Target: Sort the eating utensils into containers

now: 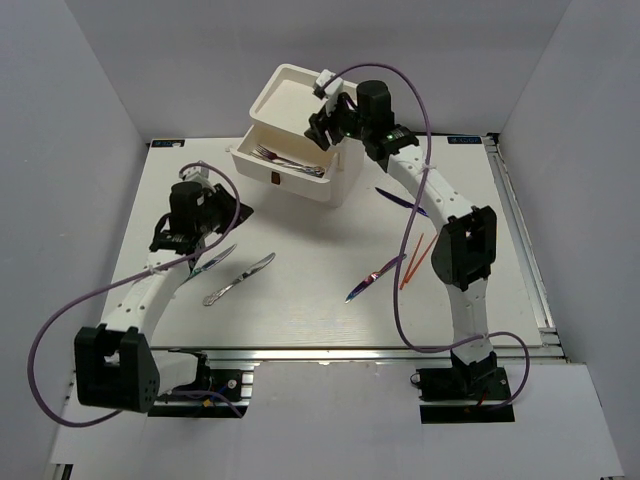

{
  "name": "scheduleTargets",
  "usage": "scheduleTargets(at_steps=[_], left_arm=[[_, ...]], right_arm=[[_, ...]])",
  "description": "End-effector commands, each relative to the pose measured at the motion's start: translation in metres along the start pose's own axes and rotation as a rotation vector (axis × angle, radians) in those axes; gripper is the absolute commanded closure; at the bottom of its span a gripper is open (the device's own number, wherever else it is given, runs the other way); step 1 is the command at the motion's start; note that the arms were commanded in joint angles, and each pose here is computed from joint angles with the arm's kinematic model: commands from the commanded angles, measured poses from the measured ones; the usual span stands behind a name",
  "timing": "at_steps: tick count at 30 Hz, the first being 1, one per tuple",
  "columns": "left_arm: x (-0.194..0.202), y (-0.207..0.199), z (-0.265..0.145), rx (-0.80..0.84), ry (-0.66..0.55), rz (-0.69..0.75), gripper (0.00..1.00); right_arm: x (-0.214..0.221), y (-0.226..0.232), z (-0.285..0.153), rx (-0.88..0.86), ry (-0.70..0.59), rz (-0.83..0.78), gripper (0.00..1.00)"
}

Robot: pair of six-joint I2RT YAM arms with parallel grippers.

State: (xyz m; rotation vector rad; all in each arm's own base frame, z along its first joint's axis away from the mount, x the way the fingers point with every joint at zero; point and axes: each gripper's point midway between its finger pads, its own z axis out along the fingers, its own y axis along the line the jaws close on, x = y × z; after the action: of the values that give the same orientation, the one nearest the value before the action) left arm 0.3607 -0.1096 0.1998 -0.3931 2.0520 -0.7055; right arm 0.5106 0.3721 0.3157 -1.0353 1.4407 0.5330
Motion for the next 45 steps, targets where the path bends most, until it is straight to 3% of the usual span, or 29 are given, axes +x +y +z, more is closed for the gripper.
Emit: scheduleTargets(at_steps=[1,10,13,14,20,30,45], left_arm=[[-0.016,-0.033,0.008,0.162,-0.004,0.024,0.67],[-0.019,-0.043,0.043,0.24,0.035,-0.007,0.67],[-0.022,-0.046,0.052,0.256,0.032,-0.021,0.67],[-0.025,-0.047,0.054,0.263,0.023,-0.02,0.67],[-0.032,-0.048,0.079,0.273,0.024,-0.05,0.68],[-0.048,-0.071,0.127,0.315,0.033,-0.048,0.69],[-0.066,-0.101,0.163,0.378,0.015,-0.042,0.69]], right_arm=[[0.012,-0.002,0.003,-0.053,0.015,0.003,0.34],[0.039,0.004,0.009,-0.095,0.059,0.018,0.38],[0.044,0.011,0.009,-0.13,0.068,0.023,0.56],[0.043,0.016,0.008,-0.156,0.064,0.027,0.69],[0.042,0.034,0.003,-0.239,0.067,0.071,0.95],[0.039,0.051,-0.003,-0.303,0.075,0.163,1.0],[0.033,0.079,-0.004,-0.386,0.08,0.252,1.0]])
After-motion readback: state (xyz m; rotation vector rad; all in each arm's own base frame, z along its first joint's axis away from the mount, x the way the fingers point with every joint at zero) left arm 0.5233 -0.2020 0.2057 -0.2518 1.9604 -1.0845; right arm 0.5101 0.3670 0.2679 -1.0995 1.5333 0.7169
